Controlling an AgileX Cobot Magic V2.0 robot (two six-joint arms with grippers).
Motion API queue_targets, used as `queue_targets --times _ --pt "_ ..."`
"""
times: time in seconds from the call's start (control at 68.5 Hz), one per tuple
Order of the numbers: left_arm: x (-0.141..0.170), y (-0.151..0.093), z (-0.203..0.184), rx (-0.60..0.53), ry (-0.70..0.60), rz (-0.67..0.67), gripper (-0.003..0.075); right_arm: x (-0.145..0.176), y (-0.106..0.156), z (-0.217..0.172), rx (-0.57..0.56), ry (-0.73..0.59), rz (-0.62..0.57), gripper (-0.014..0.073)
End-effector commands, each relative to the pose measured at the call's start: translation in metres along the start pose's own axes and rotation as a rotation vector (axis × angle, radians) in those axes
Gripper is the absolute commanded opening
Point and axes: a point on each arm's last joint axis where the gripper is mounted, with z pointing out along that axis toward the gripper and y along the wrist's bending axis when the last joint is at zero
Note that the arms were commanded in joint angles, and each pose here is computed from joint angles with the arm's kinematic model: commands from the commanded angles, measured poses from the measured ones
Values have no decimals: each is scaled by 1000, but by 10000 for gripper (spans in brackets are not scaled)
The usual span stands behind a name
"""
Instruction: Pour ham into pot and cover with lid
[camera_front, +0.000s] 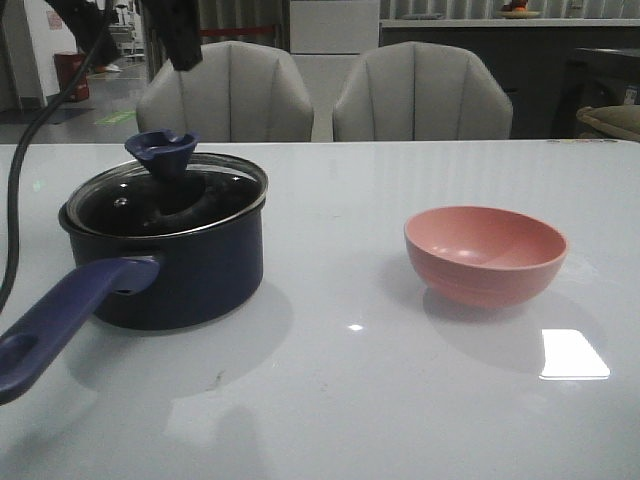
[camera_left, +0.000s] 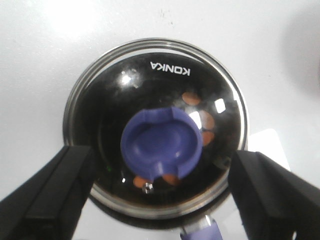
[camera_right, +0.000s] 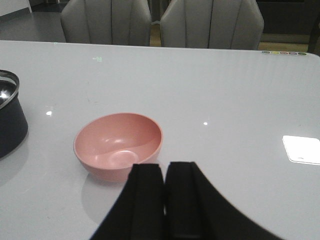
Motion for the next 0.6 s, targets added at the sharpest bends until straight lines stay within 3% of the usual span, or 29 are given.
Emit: queue_targets --times 0.0,0.394,0.584 --pt "16 -6 -54 6 -93 17 586 -15 -1 -2 20 -91 1 147" --pt "105 -13 -111 12 -319 26 586 -15 -1 -2 20 -91 1 147" --pt "155 -15 -132 10 -490 22 586 -15 -1 -2 20 -91 1 147"
